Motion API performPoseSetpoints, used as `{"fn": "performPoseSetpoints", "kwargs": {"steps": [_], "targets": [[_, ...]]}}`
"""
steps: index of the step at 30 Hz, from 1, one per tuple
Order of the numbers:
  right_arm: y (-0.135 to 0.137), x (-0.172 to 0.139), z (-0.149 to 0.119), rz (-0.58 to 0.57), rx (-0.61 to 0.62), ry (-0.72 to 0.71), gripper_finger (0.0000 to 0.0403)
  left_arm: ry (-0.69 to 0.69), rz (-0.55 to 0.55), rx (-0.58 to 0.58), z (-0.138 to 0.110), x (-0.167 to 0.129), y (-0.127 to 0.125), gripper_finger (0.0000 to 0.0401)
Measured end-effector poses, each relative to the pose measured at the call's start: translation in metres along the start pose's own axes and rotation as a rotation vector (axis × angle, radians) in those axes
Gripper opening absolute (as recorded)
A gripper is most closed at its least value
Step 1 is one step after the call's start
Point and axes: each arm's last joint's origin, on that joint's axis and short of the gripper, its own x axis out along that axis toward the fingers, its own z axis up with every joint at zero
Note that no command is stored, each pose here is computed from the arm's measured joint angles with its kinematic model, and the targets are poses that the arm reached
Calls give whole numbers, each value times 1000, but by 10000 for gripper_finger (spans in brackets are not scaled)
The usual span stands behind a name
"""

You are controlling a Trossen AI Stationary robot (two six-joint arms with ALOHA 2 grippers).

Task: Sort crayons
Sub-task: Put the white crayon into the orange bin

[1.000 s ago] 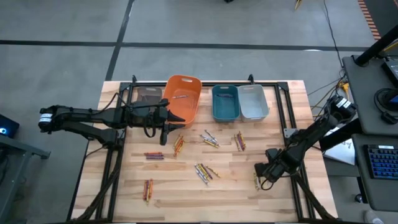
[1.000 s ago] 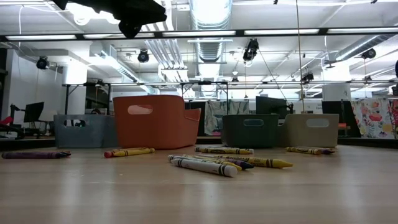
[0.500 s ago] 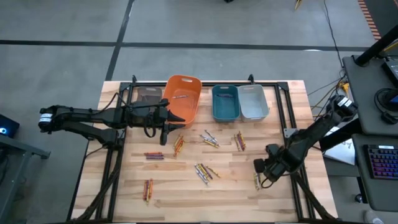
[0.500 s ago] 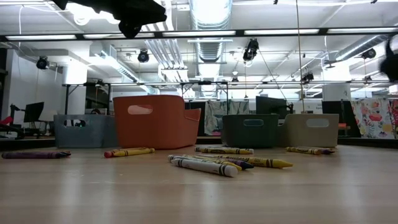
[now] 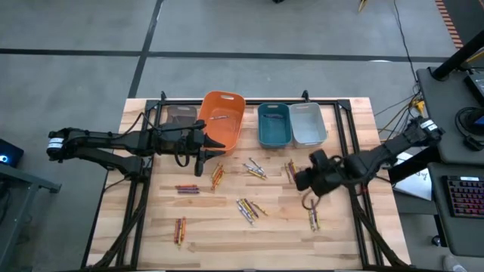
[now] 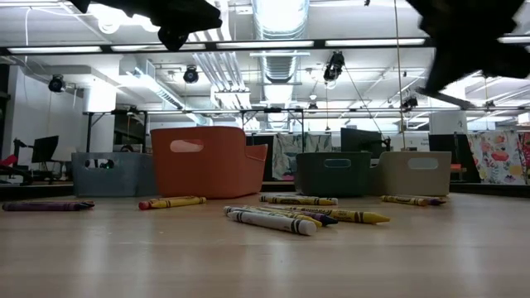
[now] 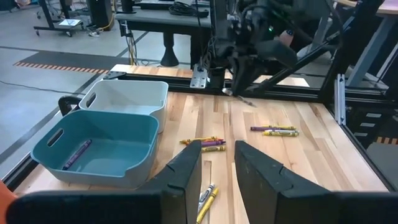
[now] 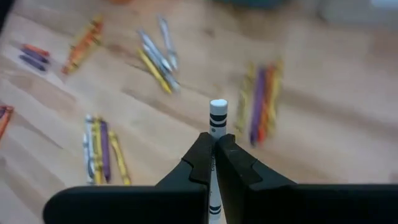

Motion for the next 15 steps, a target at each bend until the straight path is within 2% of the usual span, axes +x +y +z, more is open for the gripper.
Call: {"fn": "performPoseSetpoints", "kwargs": {"steps": [6,15], "targets": [[26,8,49,46,-196,-121,9,2,0,7,0,0,0,79],[56,26,129,127,-422,-324,9,-48,-2,52,7,-13,0,79]]}}
